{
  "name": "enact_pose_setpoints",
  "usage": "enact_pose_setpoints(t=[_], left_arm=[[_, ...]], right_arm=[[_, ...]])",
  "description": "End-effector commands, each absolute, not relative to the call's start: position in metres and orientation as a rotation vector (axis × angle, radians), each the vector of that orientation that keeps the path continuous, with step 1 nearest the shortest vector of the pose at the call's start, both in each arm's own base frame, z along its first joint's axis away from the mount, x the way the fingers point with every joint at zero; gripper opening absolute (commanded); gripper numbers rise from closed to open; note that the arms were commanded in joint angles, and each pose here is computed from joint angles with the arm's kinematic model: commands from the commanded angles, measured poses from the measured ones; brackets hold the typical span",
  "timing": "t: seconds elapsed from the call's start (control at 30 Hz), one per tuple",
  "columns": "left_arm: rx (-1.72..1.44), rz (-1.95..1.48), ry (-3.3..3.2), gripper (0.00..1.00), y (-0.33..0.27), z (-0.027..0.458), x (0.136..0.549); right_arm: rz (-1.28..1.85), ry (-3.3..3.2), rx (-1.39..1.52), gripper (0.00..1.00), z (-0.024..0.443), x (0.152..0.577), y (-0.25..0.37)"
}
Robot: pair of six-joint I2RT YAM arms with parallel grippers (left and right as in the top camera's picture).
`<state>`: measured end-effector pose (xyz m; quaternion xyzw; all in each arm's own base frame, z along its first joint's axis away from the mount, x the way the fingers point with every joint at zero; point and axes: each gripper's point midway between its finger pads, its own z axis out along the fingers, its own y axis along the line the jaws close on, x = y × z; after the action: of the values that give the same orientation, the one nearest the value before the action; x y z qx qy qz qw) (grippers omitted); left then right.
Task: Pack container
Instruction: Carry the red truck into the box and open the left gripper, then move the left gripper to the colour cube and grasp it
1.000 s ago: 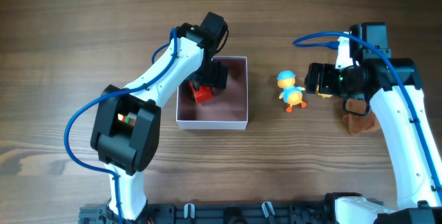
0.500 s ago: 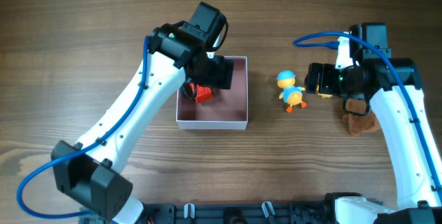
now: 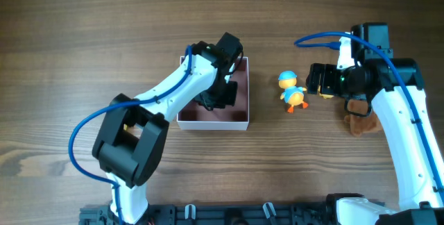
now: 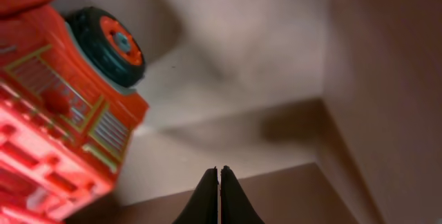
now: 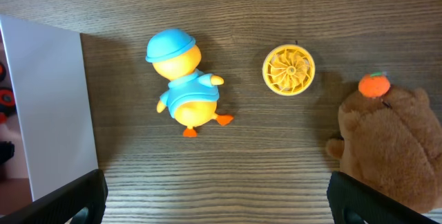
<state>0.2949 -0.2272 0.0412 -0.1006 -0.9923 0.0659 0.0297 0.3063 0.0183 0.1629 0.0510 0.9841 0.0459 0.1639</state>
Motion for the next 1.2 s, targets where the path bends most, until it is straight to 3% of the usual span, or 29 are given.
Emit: enact_pose_setpoints(t=[0.0,0.63,0.93,1.17], left_arm=[[-0.320,0.020,-3.112,0.04,-0.208,0.033,0.305],[-0.249,-0.458,-3.194,0.04,-0.157,0.041,0.324],[-0.214,-0.493,-3.181,0.04,-0.152,0.042,0.320],[-0.222,-0.486,-3.147,0.15,-0.151,0.044,0.312]], right_arm=[[0.112,2.790,0.148,1.00,0.169,0.311,0.016],[0.111,2.792,0.143,1.00,0.169,0.311,0.016],[0.111,2.792,0.143,1.00,0.169,0.311,0.016],[0.110,2.792,0.140,1.00,0.169,0.311,0.016]])
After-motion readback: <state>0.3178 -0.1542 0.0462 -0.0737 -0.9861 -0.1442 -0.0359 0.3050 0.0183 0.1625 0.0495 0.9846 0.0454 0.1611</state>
